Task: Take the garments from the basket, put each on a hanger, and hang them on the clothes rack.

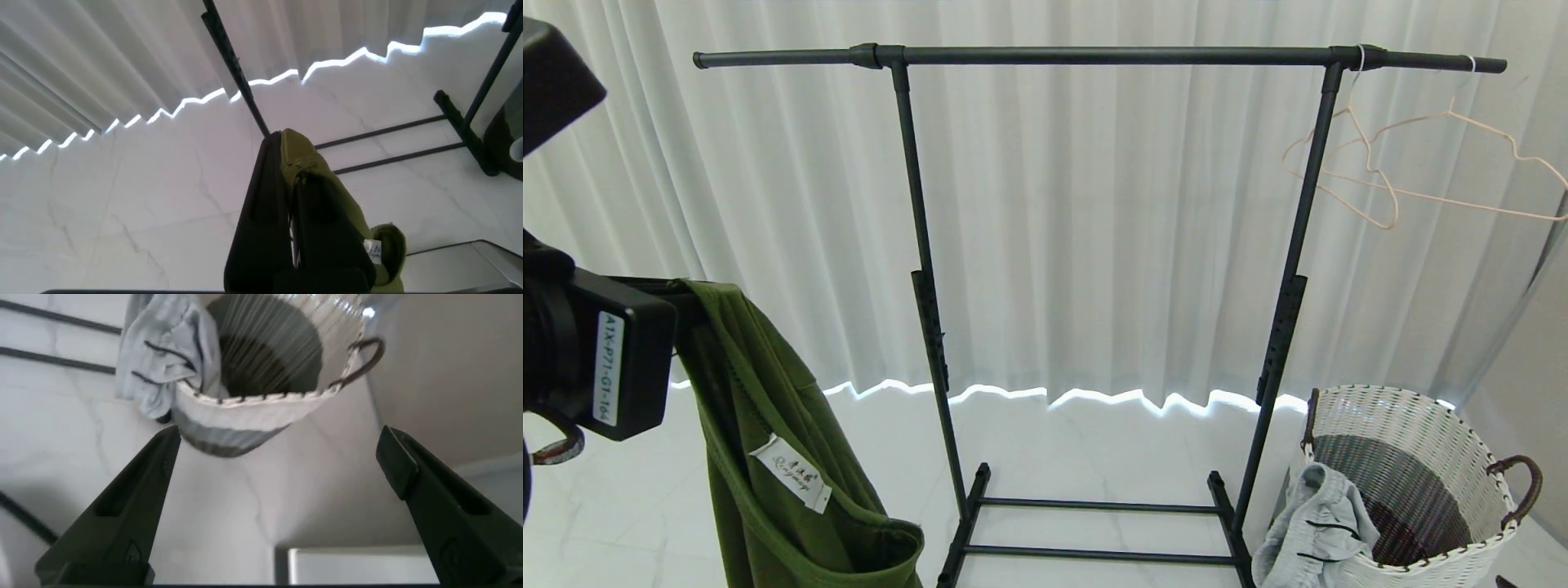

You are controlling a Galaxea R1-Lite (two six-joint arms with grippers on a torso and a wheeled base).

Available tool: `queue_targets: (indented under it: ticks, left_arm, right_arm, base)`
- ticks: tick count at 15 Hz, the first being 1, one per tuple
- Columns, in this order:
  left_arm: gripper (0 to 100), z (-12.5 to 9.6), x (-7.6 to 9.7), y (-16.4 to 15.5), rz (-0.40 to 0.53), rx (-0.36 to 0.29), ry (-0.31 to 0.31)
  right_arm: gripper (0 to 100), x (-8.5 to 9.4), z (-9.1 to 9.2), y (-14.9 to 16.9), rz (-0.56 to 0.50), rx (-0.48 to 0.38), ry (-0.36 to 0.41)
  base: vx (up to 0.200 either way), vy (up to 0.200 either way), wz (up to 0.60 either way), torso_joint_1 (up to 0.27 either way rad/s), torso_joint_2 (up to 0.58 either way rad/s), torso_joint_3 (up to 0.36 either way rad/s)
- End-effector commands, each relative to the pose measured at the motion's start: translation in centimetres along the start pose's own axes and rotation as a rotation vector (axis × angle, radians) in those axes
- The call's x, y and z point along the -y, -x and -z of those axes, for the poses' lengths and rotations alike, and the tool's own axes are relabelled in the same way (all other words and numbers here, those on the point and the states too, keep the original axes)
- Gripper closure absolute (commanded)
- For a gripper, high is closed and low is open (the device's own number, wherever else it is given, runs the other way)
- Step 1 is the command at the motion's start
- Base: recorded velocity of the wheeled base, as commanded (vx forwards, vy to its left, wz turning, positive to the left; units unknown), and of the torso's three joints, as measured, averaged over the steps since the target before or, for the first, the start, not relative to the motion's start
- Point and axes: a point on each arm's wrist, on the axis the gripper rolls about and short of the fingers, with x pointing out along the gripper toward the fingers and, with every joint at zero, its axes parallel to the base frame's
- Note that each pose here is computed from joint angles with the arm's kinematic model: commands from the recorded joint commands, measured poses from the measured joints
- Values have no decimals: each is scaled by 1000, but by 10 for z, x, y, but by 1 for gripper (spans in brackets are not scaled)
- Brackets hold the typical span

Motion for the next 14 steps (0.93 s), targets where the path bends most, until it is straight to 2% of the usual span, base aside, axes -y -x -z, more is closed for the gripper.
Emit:
queue_targets:
  ticks: [1, 4, 7, 8, 10, 14]
  left_arm:
    - [100, 0, 0, -1, -3, -2, 1]
    - [100, 3, -2, -4, -26, -20, 7]
    - [100, 6, -5, -3, -38, -21, 14]
    - [100, 6, -6, -2, -39, -20, 14]
    - [100, 7, -6, -2, -40, -20, 14]
    - [100, 9, -7, 0, -42, -20, 12]
  right_arm:
    - [0, -4, 18, -3, -9, -69, -14]
    - [0, -5, 35, 2, -24, -94, -20]
    - [0, -4, 46, 9, -65, -119, -62]
    - [0, -5, 45, 8, -76, -124, -69]
    - [0, -8, 45, 1, -91, -206, -51]
    - [0, -8, 45, 2, -90, -204, -55]
  base:
    - [0, 0, 0, 0, 0, 0]
    - [0, 0, 0, 0, 0, 0]
    - [0, 0, 0, 0, 0, 0]
    - [0, 0, 0, 0, 0, 0]
    - [0, 0, 0, 0, 0, 0]
    - [0, 0, 0, 0, 0, 0]
